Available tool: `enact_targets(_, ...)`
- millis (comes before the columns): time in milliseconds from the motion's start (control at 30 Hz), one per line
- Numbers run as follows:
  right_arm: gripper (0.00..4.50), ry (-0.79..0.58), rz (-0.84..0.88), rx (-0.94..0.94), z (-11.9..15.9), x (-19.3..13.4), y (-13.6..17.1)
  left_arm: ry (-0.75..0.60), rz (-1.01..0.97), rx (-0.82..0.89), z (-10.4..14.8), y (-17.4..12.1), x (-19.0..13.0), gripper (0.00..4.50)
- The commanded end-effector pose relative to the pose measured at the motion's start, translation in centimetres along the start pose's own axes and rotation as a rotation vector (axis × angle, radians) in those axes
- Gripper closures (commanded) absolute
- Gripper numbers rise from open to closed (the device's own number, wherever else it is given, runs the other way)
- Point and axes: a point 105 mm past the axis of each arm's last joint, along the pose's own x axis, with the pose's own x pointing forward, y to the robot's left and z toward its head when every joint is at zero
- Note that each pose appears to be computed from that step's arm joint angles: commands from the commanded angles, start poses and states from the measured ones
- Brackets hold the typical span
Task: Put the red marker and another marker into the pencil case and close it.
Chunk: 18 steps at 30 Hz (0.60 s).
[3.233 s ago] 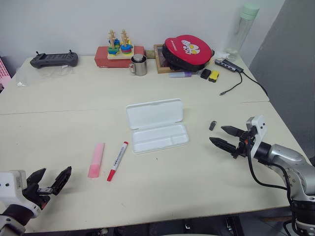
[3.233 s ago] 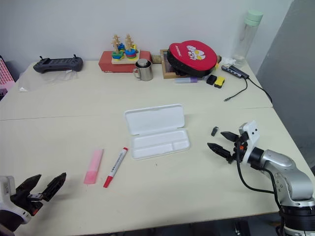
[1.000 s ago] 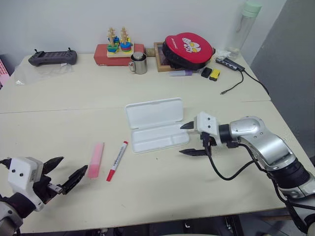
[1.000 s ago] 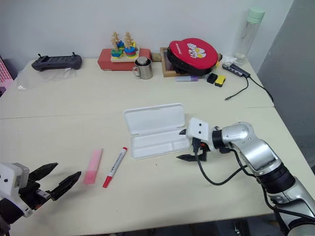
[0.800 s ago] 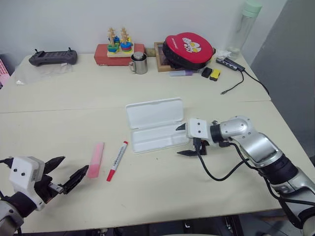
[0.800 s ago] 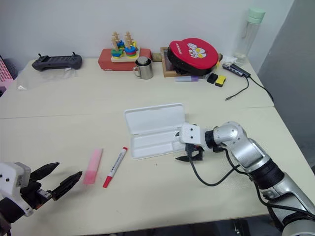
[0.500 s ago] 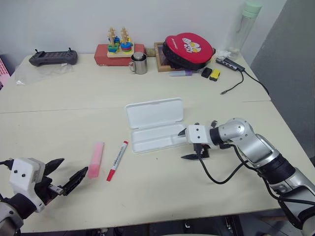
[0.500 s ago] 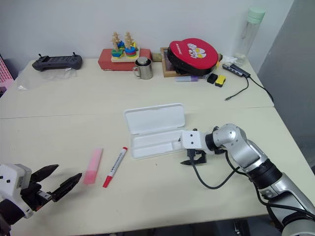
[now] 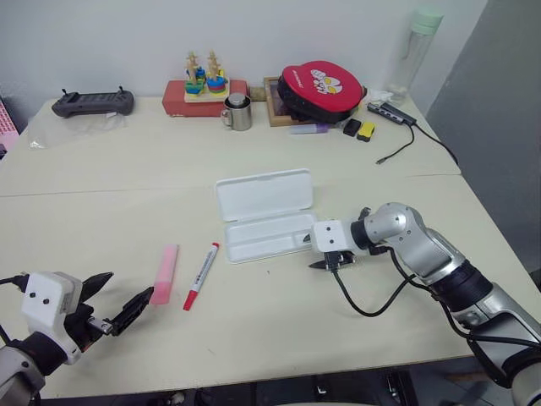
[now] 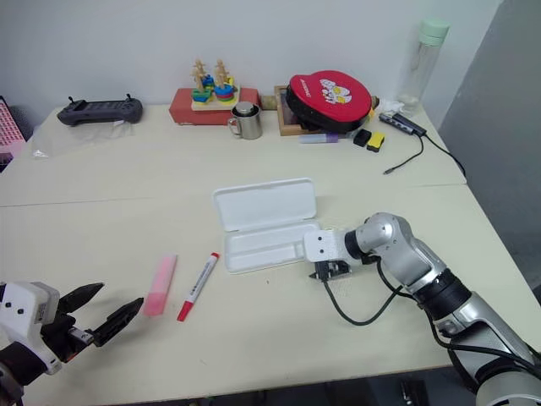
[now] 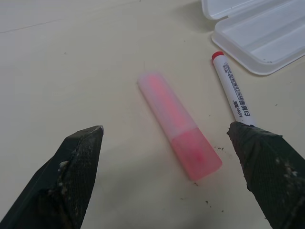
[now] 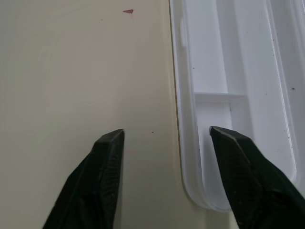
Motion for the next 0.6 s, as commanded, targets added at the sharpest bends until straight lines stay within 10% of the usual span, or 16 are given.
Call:
enact_targets(33, 2.56, 0.025, -0.008, -0.016, 0.3, -0.4, -0.7, -0.02, 0.006, 0.023, 0.5, -0.1, 0.0, 0.0)
enact_targets(300, 4.39, 0.028, 0.043, 0.075, 0.1, -0.1, -0.6, -0.023, 0.01, 0.022, 0.5, -0.2, 0.3, 0.0)
enact_targets(600, 4.46, -0.008, 0.077, 0.087, 1.0, -0.5, -0.6, -0.021, 0.017, 0.023, 0.3, -0.2, 0.5, 0.0)
